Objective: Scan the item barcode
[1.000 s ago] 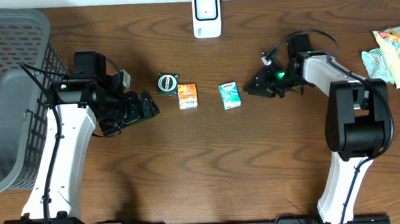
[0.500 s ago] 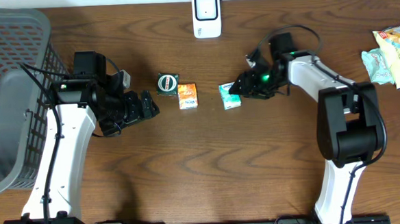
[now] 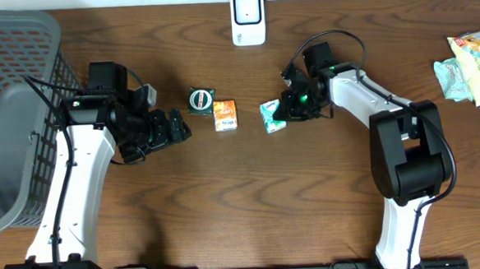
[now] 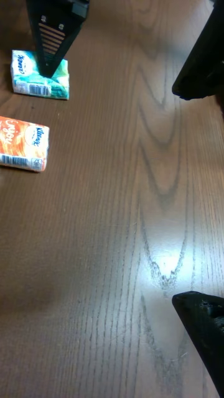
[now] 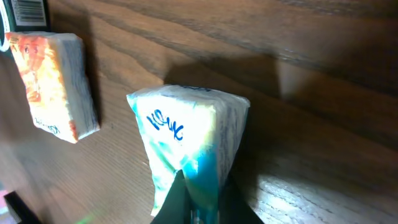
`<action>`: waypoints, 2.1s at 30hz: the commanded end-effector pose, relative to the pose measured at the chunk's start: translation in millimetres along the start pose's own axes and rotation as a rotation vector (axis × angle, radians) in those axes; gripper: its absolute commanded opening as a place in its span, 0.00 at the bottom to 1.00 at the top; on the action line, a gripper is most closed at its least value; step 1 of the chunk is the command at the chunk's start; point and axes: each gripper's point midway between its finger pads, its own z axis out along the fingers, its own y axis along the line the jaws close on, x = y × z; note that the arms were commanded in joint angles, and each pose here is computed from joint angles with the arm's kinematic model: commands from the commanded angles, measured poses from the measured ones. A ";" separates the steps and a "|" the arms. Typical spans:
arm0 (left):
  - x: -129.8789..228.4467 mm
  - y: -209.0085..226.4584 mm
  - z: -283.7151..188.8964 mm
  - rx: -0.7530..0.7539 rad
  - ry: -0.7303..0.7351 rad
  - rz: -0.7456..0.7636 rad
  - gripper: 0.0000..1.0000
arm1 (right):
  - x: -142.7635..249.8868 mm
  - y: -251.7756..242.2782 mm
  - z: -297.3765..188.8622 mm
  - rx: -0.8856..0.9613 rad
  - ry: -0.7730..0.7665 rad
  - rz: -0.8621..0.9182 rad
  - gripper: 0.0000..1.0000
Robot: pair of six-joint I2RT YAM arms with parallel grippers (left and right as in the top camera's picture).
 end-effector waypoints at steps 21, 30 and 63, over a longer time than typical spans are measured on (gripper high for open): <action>1.4 -0.3 2.5 0.003 0.012 0.011 0.98 | -23.2 67.9 -117.8 -0.829 -0.171 -0.172 0.01; 1.4 -0.3 2.5 0.003 0.012 0.011 0.98 | -20.2 81.2 -133.9 -0.942 -0.221 -0.296 0.01; 1.4 -0.3 2.5 0.003 0.012 0.011 0.98 | -8.2 109.3 -117.1 -0.962 -0.178 -0.386 0.01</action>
